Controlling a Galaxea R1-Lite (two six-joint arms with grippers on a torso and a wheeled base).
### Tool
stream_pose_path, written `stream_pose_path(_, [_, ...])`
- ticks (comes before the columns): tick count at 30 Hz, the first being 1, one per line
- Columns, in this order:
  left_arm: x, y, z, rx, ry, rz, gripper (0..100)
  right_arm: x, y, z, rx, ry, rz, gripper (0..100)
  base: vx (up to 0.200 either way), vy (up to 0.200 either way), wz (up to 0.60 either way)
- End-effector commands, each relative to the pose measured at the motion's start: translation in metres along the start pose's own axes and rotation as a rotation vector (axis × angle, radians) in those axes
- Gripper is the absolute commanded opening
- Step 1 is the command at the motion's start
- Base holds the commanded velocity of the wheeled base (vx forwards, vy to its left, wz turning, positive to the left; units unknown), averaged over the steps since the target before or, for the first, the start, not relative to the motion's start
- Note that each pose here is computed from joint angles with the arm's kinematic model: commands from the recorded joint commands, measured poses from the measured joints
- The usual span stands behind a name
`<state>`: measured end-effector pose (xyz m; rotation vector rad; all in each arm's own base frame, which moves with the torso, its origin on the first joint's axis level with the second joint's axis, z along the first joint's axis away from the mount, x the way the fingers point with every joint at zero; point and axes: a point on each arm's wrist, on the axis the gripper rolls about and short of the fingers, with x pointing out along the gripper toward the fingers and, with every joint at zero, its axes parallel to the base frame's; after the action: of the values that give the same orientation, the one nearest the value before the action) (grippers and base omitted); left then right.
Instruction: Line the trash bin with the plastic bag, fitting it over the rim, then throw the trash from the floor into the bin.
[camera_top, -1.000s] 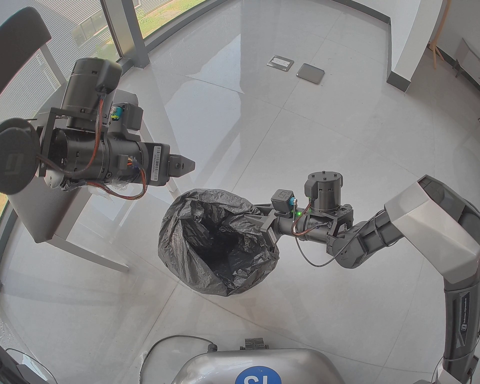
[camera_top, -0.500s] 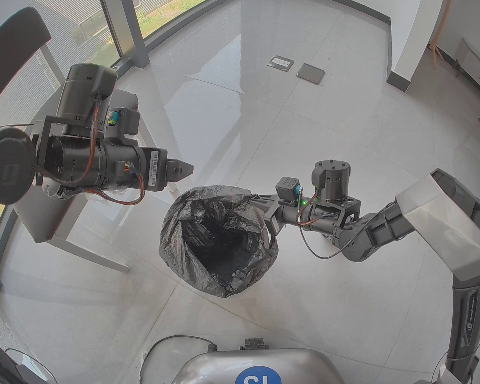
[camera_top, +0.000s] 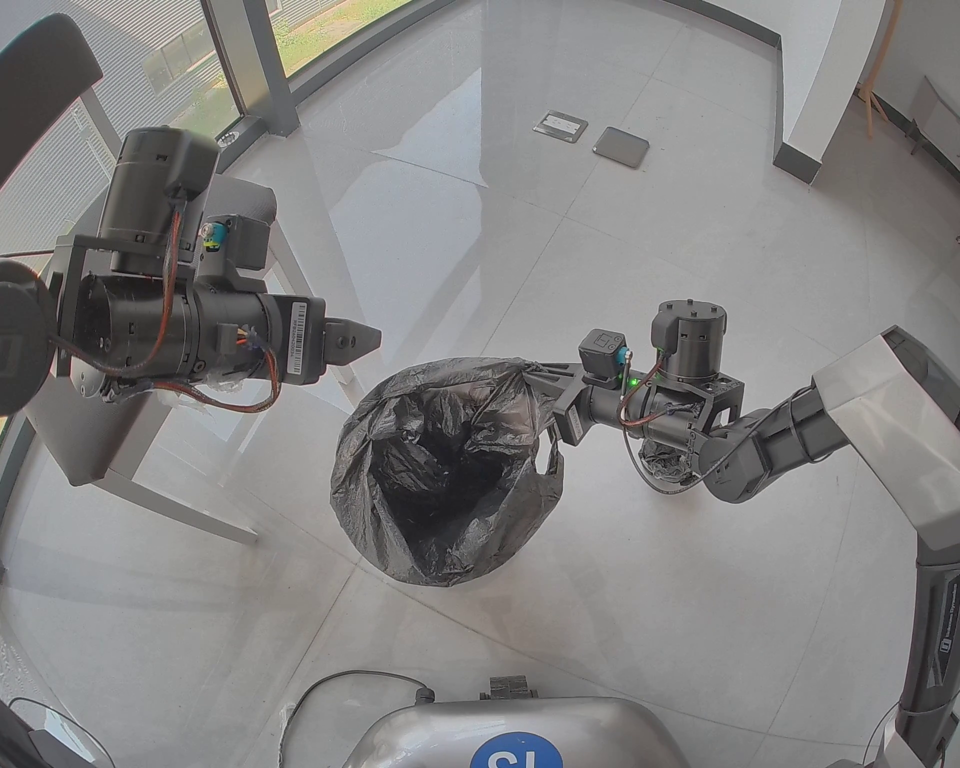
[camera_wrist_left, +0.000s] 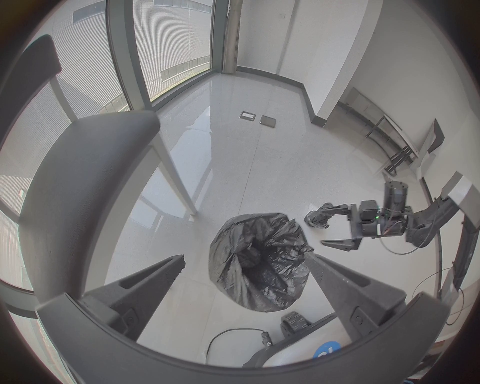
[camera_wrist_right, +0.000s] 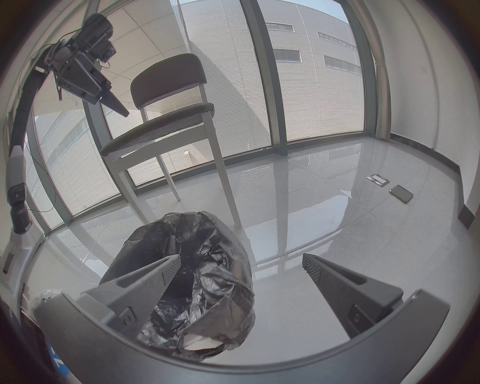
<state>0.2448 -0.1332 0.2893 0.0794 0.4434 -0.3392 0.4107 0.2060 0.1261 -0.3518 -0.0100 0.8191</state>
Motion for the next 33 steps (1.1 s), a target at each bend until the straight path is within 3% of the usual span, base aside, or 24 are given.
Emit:
stream_pose_path(1, [-0.001, 0.0, -0.001, 0.0, 0.002, 0.001, 100, 0.002, 0.0, -0.006, 0.007, 0.011, 0.002, 100, 0.0, 0.0, 0.0])
stream_pose_path(14, [0.004, 0.002, -0.01, 0.002, 0.02, 0.009, 100, -0.017, 0.004, 0.0, 0.069, 0.033, 0.005, 100, 0.0, 0.0, 0.0])
stream_pose_path(20, [0.001, 0.006, -0.027, 0.007, 0.065, 0.023, 100, -0.056, 0.002, -0.024, 0.123, 0.151, -0.022, 100, 0.0, 0.0, 0.0])
stream_pose_path(26, [-0.004, 0.024, -0.043, 0.004, 0.087, 0.077, 100, -0.082, 0.009, -0.042, 0.161, 0.242, -0.026, 100, 0.0, 0.0, 0.0])
stream_pose_path(29, [-0.011, 0.038, -0.052, 0.038, 0.075, 0.119, 100, -0.091, 0.02, -0.056, 0.188, 0.327, -0.094, 100, 0.0, 0.0, 0.0])
stream_pose_path(33, [-0.014, 0.041, -0.06, 0.048, 0.05, 0.124, 100, -0.104, 0.023, -0.05, 0.23, 0.31, -0.147, 100, 0.0, 0.0, 0.0])
